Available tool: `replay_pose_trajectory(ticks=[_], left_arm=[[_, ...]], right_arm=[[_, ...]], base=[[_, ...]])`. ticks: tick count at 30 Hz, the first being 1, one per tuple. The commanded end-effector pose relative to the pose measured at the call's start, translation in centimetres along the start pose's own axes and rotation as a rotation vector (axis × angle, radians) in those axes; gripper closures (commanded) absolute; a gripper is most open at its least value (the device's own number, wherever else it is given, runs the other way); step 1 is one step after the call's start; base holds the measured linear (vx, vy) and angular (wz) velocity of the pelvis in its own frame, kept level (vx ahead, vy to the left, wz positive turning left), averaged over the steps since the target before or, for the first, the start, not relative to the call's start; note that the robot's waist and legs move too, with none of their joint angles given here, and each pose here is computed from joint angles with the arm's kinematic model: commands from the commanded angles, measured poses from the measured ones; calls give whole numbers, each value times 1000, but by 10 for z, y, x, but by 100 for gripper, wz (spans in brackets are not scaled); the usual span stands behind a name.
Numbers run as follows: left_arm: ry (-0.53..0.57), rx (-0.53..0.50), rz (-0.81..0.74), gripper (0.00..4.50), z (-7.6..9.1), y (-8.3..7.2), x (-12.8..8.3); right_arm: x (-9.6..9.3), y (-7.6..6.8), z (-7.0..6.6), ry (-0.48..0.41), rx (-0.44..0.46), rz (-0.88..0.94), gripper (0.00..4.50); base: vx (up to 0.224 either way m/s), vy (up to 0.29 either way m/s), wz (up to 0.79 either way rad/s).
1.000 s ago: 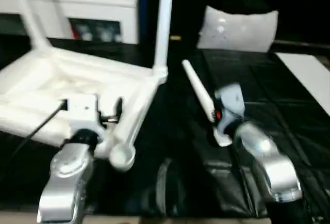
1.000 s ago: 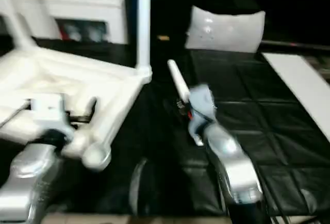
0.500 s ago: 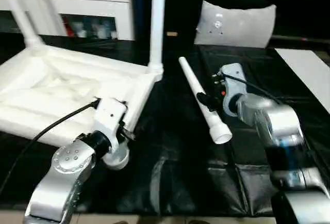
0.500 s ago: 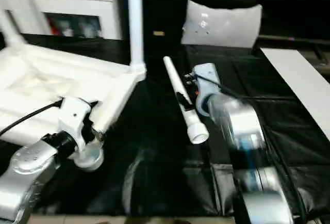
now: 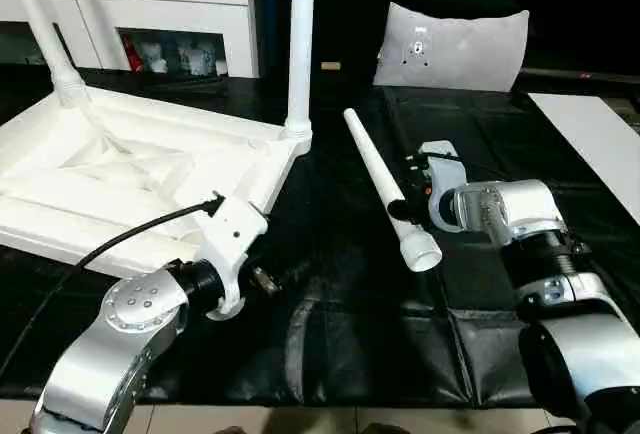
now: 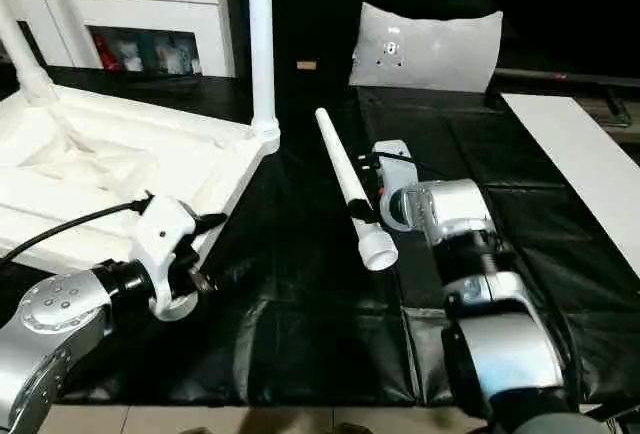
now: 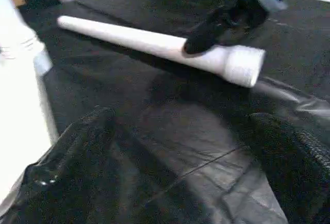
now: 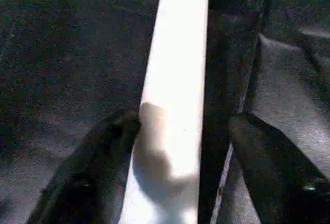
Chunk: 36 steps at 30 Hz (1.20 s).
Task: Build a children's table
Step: Pick table leg
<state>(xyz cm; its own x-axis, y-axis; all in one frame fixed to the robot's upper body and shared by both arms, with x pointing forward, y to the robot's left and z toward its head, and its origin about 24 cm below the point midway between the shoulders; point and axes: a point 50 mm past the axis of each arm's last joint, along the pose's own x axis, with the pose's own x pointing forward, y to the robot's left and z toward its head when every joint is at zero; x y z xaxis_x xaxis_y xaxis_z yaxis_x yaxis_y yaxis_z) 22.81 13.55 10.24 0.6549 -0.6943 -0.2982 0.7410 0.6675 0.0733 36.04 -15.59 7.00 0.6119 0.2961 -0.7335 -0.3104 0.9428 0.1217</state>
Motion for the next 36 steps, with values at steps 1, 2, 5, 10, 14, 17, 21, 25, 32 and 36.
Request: replay_pose_trajectory(ticks=[1,2,5,10,14,17,21,25,32,36], left_arm=[[-1,7,-53,0,4,-5,0],[-1,7,-53,0,4,-5,0],[8,-1,-105,0,5,-8,0],[10,-2,-117,0,6,-8,0],[16,-1,-119,0,6,-8,0],[20,1,-119,0,6,-8,0],[18,2,-119,0,6,-7,1],[18,8,-116,0,6,-7,1],[-105,47,43,0,19,10,9],[-180,15,53,0,30,12,17]], right_arm=[[-3,-4,4,4,10,12,157],[-3,-4,4,4,10,12,166],[-2,-4,0,25,33,41,190],[0,-3,-4,44,52,87,225],[1,-4,-8,59,54,95,260],[1,-6,-9,65,55,96,265],[1,-8,-11,72,52,97,265],[1,-9,-12,70,52,93,265],[-24,-24,19,-342,244,133,265],[-48,-22,32,-671,256,265,265]], base=[[0,0,0],[0,0,0],[0,0,0],[0,0,0],[0,0,0],[0,0,0],[0,0,0],[0,0,0],[0,0,0],[0,0,0]])
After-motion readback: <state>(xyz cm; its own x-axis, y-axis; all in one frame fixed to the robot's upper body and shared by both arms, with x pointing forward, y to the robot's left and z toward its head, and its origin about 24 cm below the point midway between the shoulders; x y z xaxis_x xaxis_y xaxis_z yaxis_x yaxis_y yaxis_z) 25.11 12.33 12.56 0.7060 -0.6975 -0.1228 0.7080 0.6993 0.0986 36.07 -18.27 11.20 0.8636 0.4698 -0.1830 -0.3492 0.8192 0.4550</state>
